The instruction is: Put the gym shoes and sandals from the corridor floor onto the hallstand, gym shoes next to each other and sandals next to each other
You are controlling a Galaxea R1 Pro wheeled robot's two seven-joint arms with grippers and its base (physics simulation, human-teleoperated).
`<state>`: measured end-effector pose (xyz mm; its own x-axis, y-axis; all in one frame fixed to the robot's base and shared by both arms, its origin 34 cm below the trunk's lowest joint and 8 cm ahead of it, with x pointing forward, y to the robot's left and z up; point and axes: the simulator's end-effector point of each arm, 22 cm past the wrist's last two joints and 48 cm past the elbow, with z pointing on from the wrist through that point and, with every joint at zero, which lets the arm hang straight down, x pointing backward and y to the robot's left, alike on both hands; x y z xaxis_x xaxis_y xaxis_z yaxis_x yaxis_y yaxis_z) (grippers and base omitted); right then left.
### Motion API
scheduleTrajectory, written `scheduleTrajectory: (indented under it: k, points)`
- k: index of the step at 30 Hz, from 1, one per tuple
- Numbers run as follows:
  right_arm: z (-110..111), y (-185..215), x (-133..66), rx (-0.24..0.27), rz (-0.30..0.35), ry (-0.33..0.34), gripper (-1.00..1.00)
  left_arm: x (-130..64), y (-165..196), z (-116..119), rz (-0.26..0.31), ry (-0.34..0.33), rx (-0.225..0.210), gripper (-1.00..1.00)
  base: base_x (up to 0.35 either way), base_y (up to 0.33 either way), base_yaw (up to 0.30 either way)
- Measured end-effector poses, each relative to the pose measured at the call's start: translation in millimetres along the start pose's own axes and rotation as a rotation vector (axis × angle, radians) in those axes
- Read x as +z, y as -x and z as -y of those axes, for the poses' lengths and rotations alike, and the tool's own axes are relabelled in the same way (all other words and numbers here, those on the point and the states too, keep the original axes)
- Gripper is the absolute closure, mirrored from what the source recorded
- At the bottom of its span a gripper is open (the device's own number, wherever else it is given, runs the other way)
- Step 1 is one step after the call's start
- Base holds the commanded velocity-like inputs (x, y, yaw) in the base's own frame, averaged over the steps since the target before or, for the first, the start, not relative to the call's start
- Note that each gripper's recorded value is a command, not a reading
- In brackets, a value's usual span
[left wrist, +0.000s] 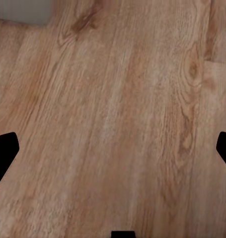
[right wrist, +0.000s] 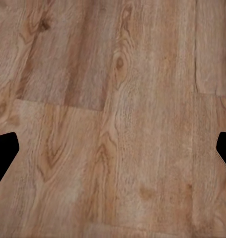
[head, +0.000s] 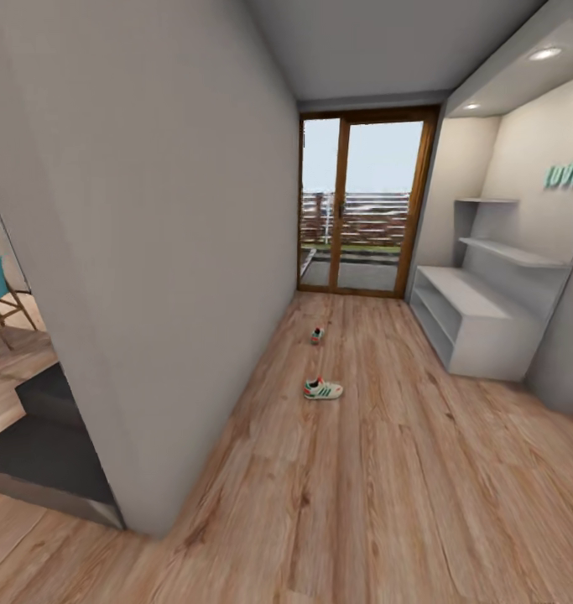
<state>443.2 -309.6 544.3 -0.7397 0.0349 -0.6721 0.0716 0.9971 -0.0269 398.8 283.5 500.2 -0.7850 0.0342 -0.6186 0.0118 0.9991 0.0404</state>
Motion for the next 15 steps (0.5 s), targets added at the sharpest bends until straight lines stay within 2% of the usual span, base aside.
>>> scheduleTrajectory:
  k: [15]
  points:
    - [0.2,0.0,0.0,0.0,0.0,-0.001,-1.0,-0.1,-0.3,-0.5,0.0,0.0,0.001,-1.0,0.334,0.0,-0.3]
